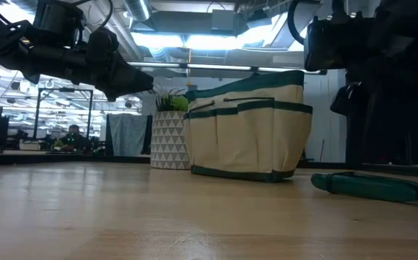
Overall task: Pick & Place Garden tools in Gardening bag
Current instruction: Put the shear scissors into the gardening bag
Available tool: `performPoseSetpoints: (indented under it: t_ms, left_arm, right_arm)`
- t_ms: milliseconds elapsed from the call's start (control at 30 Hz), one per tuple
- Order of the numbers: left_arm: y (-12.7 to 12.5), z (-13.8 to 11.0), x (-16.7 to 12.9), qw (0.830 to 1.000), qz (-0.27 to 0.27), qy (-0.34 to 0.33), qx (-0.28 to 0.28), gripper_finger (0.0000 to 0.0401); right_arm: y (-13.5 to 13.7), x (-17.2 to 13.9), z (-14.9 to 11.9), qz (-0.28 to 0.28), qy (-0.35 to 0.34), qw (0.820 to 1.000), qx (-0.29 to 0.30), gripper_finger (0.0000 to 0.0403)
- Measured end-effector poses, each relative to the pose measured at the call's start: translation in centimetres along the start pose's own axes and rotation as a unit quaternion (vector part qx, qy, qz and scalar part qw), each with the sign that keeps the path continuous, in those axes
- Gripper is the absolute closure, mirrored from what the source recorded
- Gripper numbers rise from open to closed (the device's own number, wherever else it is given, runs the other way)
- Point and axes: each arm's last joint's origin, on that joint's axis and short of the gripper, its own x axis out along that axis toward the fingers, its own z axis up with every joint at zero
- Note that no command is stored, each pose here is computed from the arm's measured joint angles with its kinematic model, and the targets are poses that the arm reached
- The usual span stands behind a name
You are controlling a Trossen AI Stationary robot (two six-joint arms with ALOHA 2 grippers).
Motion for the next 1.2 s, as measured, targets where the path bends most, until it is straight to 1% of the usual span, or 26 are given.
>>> performPoseSetpoints:
  t_ms: [67,267,700,1000,1100,1200]
  left_arm:
    - [0.0,0.0,0.0,1.000,0.000,0.000,0.000,0.0253]
    - [0.0,0.0,0.0,1.000,0.000,0.000,0.000,0.0253]
    - [0.0,0.0,0.0,1.000,0.000,0.000,0.000,0.0253]
    - [0.0,0.0,0.0,1.000,0.000,0.000,0.000,0.0253]
    - [0.0,0.0,0.0,1.000,0.000,0.000,0.000,0.0253]
    - [0.0,0.0,0.0,1.000,0.000,0.000,0.000,0.0253]
  right_arm:
    - [0.0,0.6,-0.1,-0.004,0.006,1.000,-0.001,0.0194]
    - [0.3,2.2,-0.1,0.008,0.009,1.000,0.001,0.0194]
    - [0.3,2.3,0.0,0.004,0.002,1.000,0.004,0.0194]
    - [0.3,2.3,0.0,-0.001,-0.002,1.000,0.020,0.0195]
    - [0.3,2.3,0.0,-0.002,-0.002,1.000,0.026,0.0205]
    - [0.3,2.3,0.0,-0.002,-0.002,1.000,0.026,0.0229]
